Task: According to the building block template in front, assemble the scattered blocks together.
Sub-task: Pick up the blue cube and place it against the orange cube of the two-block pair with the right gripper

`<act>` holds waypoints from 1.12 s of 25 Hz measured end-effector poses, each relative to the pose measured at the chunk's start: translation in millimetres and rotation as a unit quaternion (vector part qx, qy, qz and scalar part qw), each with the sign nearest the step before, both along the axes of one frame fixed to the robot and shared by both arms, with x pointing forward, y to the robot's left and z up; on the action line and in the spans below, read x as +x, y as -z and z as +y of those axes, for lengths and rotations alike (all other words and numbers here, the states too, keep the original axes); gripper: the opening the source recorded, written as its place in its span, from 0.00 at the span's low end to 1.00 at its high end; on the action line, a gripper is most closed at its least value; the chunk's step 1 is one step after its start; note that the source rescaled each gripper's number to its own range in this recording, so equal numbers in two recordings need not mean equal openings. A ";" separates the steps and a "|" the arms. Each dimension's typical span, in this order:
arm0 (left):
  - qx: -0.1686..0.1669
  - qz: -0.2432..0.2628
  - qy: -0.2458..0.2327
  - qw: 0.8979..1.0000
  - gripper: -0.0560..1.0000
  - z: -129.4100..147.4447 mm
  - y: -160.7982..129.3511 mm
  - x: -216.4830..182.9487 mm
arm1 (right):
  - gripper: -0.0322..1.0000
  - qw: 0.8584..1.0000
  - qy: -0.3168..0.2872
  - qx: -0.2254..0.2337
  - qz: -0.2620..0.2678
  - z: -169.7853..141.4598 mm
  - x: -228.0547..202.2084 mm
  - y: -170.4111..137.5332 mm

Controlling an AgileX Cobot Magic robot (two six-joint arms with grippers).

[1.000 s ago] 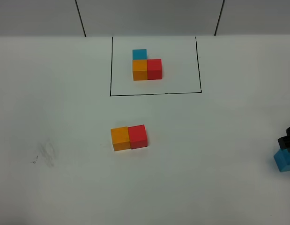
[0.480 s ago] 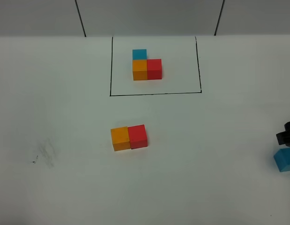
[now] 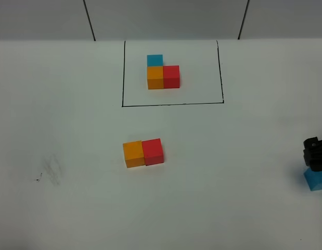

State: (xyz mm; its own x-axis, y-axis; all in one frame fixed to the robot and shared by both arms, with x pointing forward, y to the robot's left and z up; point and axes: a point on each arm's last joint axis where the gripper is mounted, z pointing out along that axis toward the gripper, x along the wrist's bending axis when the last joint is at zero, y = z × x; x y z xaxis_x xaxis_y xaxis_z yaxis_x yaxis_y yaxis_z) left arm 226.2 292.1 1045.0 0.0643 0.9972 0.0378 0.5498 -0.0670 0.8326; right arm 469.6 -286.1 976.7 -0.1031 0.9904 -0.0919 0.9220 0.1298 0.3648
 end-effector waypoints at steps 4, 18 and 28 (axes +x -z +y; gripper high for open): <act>0.000 0.000 0.000 1.000 0.05 0.0 0.0 0.0 | 1.00 1.000 0.003 0.000 0.021 0.7 6.9 15.5; 0.000 0.000 0.000 1.000 0.05 0.0 0.0 0.0 | 1.00 0.998 0.000 0.000 0.067 2.3 16.6 58.0; 0.000 0.000 0.000 1.000 0.05 0.0 0.0 0.0 | 0.93 0.999 -0.007 0.001 0.049 1.9 9.2 69.0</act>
State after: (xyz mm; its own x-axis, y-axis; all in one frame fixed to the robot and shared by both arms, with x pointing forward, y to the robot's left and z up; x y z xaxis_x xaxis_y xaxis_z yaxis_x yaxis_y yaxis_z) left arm 226.2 292.1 1045.0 0.0643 0.9972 0.0378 0.5498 -0.0670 0.8326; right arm 478.8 -284.2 907.8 -0.1261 0.9889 -0.0786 0.9515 0.1430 0.2723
